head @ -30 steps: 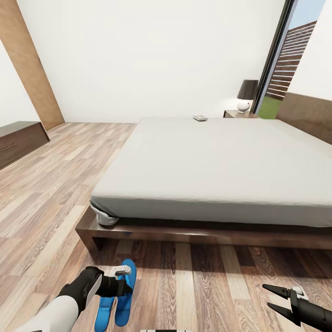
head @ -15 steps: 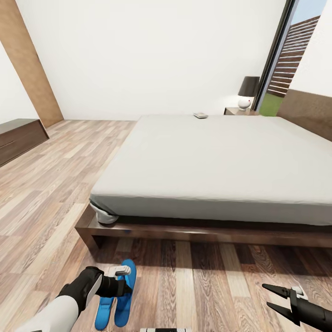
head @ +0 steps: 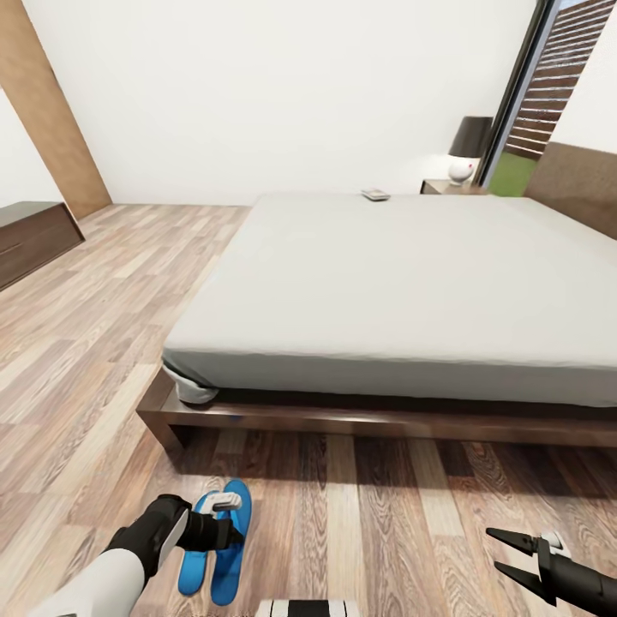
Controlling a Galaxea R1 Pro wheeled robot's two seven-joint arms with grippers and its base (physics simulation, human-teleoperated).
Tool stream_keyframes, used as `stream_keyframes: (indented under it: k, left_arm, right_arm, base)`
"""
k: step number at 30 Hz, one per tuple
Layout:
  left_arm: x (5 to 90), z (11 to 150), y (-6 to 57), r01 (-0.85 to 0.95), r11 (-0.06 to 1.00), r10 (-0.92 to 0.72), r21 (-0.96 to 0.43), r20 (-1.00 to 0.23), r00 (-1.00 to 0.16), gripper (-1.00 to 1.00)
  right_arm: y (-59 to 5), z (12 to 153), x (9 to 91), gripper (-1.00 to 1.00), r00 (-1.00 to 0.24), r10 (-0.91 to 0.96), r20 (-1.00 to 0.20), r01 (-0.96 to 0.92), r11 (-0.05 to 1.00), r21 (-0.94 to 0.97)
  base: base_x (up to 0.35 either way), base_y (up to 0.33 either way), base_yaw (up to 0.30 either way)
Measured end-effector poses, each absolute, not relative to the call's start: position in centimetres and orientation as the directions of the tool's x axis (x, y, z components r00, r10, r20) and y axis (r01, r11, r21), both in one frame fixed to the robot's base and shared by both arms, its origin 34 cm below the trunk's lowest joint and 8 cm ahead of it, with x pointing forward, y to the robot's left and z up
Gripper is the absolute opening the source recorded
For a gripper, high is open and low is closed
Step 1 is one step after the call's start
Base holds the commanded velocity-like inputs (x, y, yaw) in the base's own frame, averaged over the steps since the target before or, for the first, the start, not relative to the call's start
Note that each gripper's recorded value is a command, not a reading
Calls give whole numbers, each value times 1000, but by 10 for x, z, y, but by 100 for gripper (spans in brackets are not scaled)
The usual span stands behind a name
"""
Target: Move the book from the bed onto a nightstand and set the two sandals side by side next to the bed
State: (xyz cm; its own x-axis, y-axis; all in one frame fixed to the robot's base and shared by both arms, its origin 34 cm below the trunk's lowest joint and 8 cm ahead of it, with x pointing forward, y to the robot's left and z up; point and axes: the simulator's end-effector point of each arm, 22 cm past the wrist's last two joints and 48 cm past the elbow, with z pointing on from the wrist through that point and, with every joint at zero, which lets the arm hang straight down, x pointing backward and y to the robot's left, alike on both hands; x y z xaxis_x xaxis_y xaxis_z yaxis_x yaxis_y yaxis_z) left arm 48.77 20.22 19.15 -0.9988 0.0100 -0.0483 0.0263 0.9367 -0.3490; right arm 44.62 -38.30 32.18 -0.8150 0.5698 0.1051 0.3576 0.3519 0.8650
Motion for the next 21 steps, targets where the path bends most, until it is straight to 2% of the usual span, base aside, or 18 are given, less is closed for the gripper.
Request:
stream_keyframes:
  k: [21]
  left_arm:
    - [483,163,207,9,942,2,-337,-21,-1000,-100]
  right_arm:
    - [-382,289,429,100,-805,567,176,430,352,831]
  base:
    - [0,0,0]
